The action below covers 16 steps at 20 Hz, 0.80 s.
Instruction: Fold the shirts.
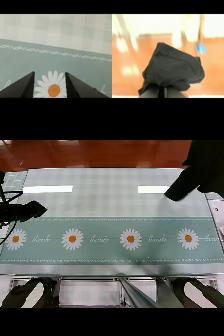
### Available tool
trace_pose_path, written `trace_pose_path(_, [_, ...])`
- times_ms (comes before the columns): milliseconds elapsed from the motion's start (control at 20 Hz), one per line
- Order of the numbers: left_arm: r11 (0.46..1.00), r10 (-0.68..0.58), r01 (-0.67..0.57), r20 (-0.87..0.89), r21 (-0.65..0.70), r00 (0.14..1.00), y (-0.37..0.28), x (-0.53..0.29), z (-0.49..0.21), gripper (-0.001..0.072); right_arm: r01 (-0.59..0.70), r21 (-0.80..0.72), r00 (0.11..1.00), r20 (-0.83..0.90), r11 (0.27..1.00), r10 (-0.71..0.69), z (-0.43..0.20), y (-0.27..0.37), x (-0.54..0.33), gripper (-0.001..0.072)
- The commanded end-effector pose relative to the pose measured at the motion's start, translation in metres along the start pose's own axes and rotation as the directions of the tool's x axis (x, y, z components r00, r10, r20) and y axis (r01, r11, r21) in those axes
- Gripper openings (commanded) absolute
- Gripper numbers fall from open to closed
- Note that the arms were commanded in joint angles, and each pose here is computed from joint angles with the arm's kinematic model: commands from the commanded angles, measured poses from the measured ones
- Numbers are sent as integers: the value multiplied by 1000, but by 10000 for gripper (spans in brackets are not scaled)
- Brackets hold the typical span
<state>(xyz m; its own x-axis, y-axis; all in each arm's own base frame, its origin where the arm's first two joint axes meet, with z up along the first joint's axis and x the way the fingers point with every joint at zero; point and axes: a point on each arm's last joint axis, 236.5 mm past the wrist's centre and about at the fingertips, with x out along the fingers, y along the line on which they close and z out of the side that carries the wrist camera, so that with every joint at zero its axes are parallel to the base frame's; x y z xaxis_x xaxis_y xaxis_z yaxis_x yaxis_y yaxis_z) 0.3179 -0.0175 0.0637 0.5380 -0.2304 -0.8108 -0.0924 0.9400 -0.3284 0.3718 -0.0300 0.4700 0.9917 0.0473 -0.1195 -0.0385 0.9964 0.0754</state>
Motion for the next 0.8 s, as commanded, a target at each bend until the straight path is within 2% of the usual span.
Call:
trace_pose_path(0, [999,-28,27,8,25,1000,-13,-4,-1,472,-165,-23,973,159,986,167,56,54,-47,27])
trace_pose_path(200, [989,-77,73,24,125,997,-40,-12,-5,472,-377,-12,926,22,926,377,20,110,-49,27])
trace_pose_path(400, [981,-104,98,30,166,994,-56,-11,-6,472,-597,-11,785,-213,802,581,-58,211,-36,27])
trace_pose_path(500, [980,-108,99,46,172,993,-58,-11,-2,472,-659,0,703,-356,752,616,-115,262,-27,28])
trace_pose_path(600, [981,-95,80,77,178,992,-55,-12,5,472,-723,43,580,-505,689,640,-183,311,-23,28])
trace_pose_path(750, [981,-102,87,75,176,992,-57,-12,5,472,-719,145,436,-667,679,604,-294,355,-7,28])
